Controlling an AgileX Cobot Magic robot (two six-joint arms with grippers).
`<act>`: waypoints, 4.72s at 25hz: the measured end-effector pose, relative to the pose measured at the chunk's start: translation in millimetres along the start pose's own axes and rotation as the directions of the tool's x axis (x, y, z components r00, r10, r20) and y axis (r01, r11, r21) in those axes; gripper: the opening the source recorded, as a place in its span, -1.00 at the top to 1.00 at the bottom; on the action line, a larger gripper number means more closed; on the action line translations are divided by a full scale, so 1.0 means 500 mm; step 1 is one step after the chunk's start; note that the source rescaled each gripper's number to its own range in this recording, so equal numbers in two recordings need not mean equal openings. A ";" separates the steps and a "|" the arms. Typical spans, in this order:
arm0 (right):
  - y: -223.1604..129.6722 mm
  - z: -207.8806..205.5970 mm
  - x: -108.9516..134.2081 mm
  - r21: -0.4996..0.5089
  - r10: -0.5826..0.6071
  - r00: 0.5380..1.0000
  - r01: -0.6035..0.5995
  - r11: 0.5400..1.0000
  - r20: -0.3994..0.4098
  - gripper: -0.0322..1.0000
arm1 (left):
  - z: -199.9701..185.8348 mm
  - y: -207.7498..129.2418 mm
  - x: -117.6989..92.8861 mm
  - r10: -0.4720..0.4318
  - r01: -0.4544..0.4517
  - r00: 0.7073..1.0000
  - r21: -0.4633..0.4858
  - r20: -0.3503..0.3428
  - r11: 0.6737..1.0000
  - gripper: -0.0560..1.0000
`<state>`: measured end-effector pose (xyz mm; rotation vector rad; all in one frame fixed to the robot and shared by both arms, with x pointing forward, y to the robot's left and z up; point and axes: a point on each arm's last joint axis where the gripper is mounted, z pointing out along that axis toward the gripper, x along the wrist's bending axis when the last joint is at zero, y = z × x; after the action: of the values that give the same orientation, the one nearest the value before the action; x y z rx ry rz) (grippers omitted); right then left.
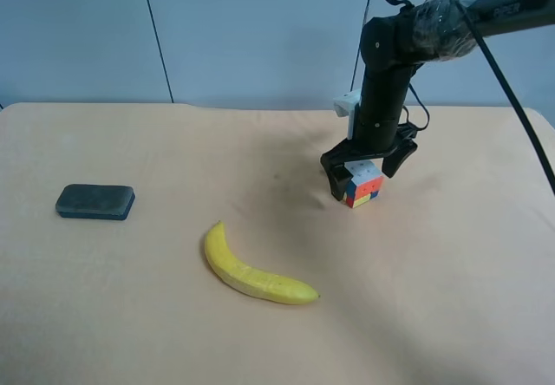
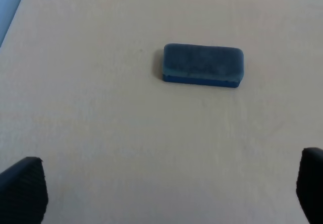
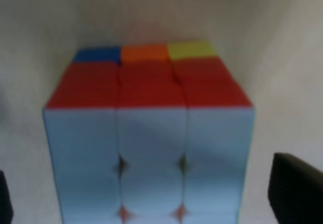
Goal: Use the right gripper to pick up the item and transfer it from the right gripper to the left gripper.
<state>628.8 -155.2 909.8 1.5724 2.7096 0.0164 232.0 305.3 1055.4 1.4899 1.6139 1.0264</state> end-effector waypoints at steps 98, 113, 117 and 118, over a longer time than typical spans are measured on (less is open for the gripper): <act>-0.047 -0.416 0.347 -0.602 -0.577 0.563 0.166 0.781 -0.592 0.94 | 0.052 0.109 -0.105 0.450 -0.316 0.753 -0.336 0.480 0.887 -1.00; -0.051 -0.430 0.396 -0.642 -0.621 0.432 0.118 0.758 -0.654 0.94 | 0.131 0.157 -0.143 0.442 -0.265 0.692 -0.368 0.571 0.891 -1.00; -0.044 -0.411 0.422 -0.627 -0.617 0.392 0.120 0.770 -0.683 0.94 | 0.164 0.165 -0.155 0.432 -0.260 0.683 -0.356 0.589 0.897 -1.00; -0.041 -0.405 0.425 -0.622 -0.613 0.387 0.118 0.774 -0.689 0.94 | 0.172 0.166 -0.157 0.428 -0.259 0.682 -0.352 0.593 0.900 -1.00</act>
<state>502.8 18.3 1111.4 0.7807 3.1857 1.8539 352.4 236.6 1090.8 1.7594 0.6845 0.7142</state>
